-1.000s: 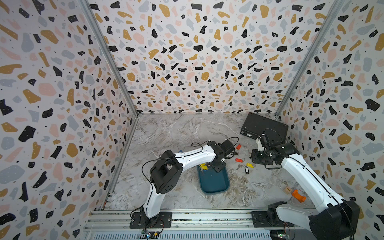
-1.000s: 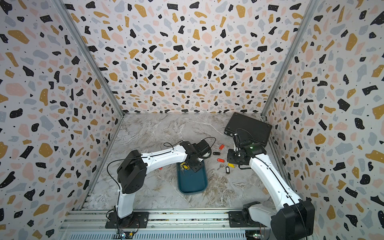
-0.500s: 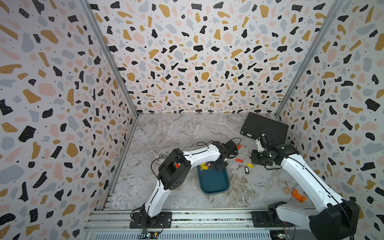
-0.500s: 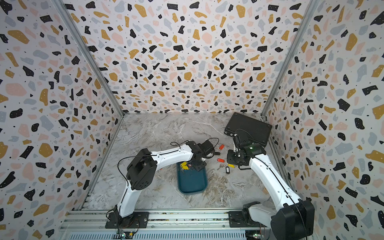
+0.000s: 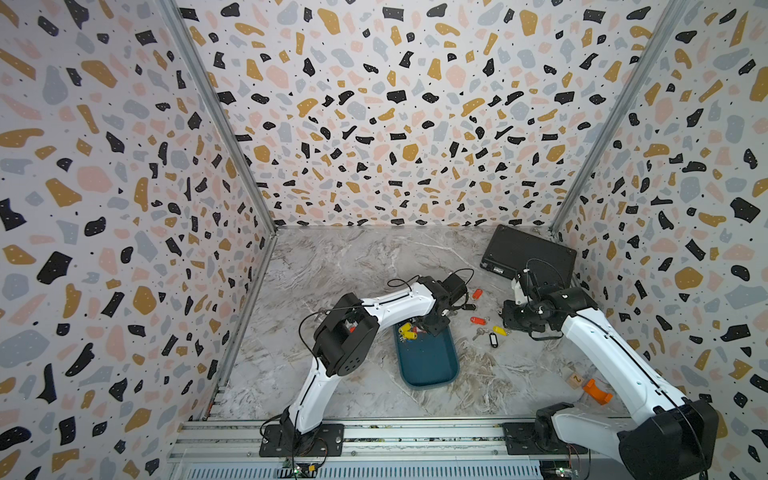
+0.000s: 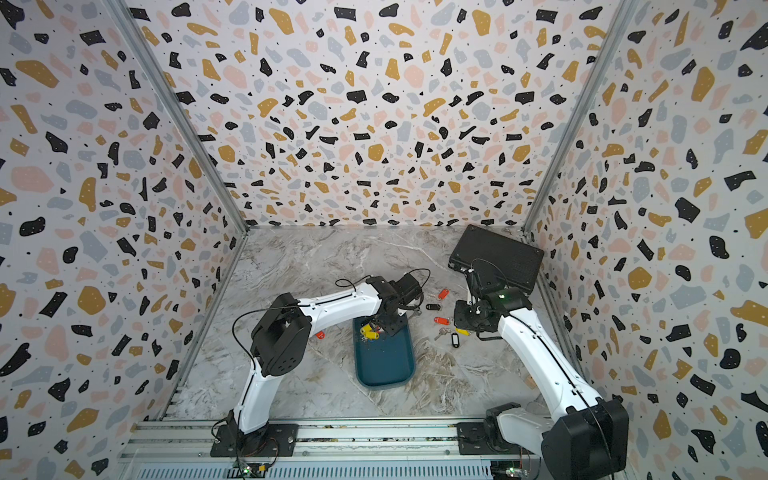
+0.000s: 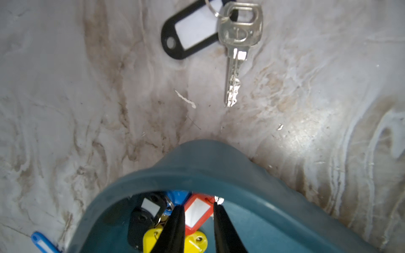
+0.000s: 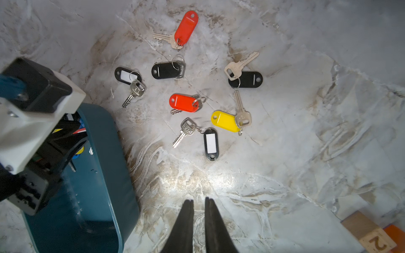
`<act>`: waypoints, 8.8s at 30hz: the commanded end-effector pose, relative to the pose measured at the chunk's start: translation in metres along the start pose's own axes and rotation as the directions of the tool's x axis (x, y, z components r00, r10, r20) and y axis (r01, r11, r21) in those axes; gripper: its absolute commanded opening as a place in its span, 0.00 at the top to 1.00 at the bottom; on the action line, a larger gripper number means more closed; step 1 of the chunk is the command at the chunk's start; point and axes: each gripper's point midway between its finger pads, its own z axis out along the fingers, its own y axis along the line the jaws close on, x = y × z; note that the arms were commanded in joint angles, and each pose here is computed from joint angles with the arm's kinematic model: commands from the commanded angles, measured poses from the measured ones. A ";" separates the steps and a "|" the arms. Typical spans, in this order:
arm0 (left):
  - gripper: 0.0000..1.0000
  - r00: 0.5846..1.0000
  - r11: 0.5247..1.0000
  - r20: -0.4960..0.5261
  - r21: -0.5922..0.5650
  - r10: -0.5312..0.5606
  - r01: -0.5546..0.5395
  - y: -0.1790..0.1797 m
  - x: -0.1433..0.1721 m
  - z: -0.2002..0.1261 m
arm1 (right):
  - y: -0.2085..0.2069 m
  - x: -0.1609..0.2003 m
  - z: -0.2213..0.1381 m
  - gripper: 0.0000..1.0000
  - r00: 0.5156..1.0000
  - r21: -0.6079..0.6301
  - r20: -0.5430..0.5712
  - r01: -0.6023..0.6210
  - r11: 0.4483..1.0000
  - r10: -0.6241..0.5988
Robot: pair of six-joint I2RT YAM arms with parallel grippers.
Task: Take the keys out of the storage box
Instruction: Pick up the key from the storage box, then place the key at the center of the board, then pick up the key from the storage box, then place the key at the center of the board.
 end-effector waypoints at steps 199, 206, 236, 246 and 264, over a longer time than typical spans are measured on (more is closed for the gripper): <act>0.08 0.471 0.548 0.281 0.397 -0.836 0.736 0.182 0.160 -0.139 | 0.212 0.100 0.106 0.69 0.863 -0.144 -0.249 0.416 0.898 -0.439; 0.08 0.476 0.551 0.278 0.398 -0.835 0.734 0.181 0.159 -0.139 | 0.216 0.099 0.115 0.75 0.858 -0.137 -0.257 0.423 0.896 -0.445; 0.08 0.483 0.562 0.288 0.392 -0.827 0.728 0.179 0.159 -0.141 | 0.219 0.043 0.018 1.00 0.905 -0.223 -0.100 0.384 0.896 -0.413; 0.08 0.493 0.572 0.291 0.384 -0.820 0.725 0.177 0.158 -0.141 | 0.136 -0.007 0.017 1.00 0.955 -0.116 -0.098 0.269 0.956 -0.280; 0.07 0.537 0.616 0.302 0.377 -0.788 0.691 0.163 0.151 -0.141 | 0.072 0.031 0.096 1.00 0.955 -0.076 -0.264 0.120 0.990 -0.136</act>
